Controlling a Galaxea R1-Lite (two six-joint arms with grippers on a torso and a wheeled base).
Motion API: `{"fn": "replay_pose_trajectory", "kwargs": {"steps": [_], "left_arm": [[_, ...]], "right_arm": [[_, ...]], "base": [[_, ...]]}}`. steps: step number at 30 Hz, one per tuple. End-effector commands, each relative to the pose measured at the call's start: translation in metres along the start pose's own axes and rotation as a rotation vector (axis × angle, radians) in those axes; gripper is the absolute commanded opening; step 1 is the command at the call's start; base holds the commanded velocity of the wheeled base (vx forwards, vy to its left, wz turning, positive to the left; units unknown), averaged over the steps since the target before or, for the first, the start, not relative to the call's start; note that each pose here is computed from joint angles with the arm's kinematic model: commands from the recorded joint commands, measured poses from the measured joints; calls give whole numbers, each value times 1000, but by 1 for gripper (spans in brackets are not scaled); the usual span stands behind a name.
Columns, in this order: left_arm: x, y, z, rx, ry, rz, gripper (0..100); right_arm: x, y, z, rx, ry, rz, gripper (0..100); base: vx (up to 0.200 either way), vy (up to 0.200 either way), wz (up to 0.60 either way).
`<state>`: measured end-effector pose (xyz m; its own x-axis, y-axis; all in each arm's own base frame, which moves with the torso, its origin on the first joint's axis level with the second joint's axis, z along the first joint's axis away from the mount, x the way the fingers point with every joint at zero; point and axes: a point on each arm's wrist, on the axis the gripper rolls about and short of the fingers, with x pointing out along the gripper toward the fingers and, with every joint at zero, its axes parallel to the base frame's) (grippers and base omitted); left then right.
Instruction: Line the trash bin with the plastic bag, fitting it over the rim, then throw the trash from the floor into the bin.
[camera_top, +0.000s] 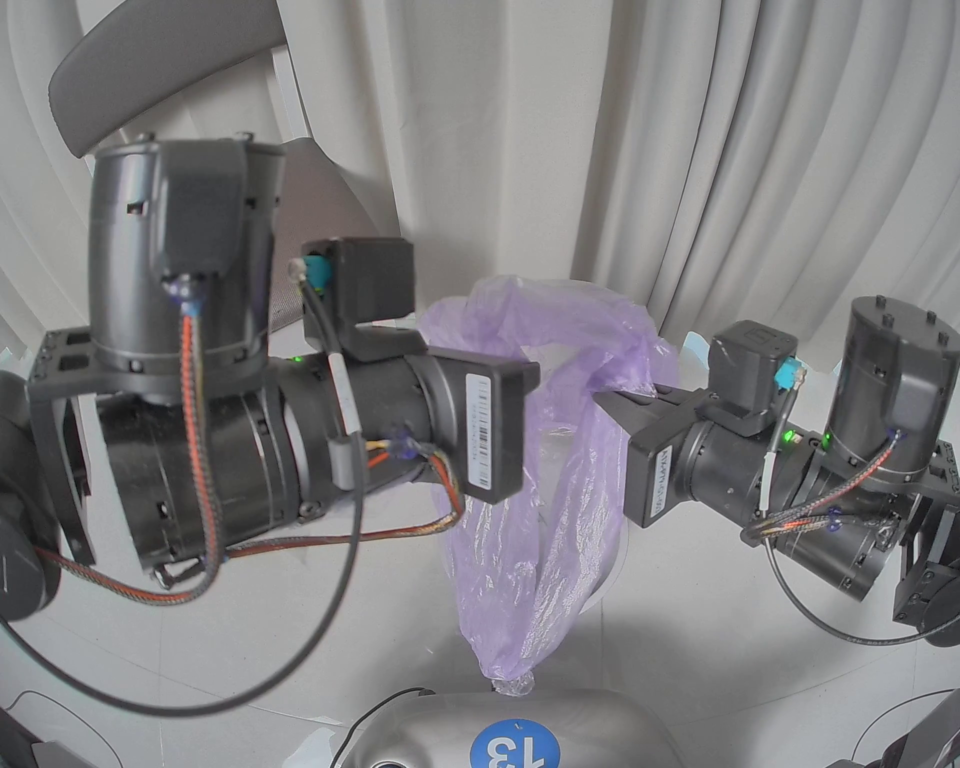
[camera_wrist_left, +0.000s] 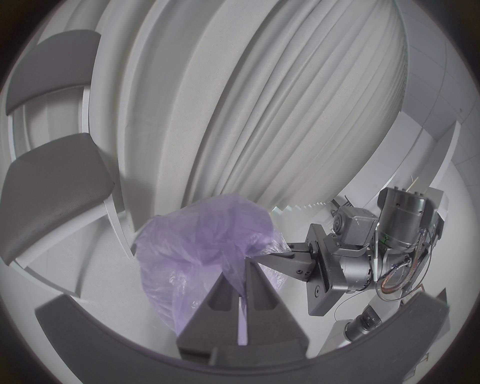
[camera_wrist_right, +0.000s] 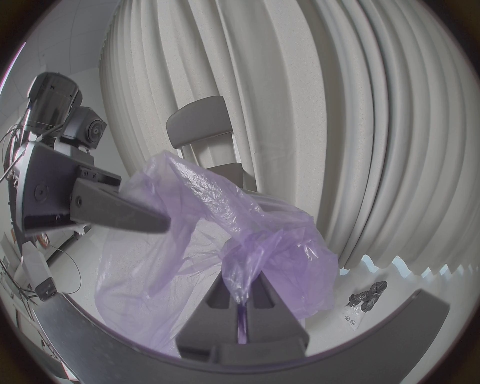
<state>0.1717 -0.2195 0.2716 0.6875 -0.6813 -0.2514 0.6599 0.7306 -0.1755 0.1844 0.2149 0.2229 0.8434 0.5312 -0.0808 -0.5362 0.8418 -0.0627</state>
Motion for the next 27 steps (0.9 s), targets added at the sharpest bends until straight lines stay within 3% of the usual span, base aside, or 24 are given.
{"fn": "replay_pose_trajectory", "kwargs": {"steps": [1,8,14,23,27], "left_arm": [[12,3,-11,-9,48,14,0],[43,7,-31,-156,84,34,0],[61,8,-49,-159,106,40,0],[97,16,-87,-171,125,22,0],[115,29,-112,-224,169,7,0]], "right_arm": [[10,3,-10,-13,36,0,0],[12,-10,-23,-35,121,-41,0],[12,-13,-31,-42,151,-52,0],[19,-23,-69,-46,280,-36,0],[29,-23,-92,-46,338,-43,0]], "base": [[0,0,0],[0,0,0],[0,0,0],[0,0,0],[0,0,0]]}}
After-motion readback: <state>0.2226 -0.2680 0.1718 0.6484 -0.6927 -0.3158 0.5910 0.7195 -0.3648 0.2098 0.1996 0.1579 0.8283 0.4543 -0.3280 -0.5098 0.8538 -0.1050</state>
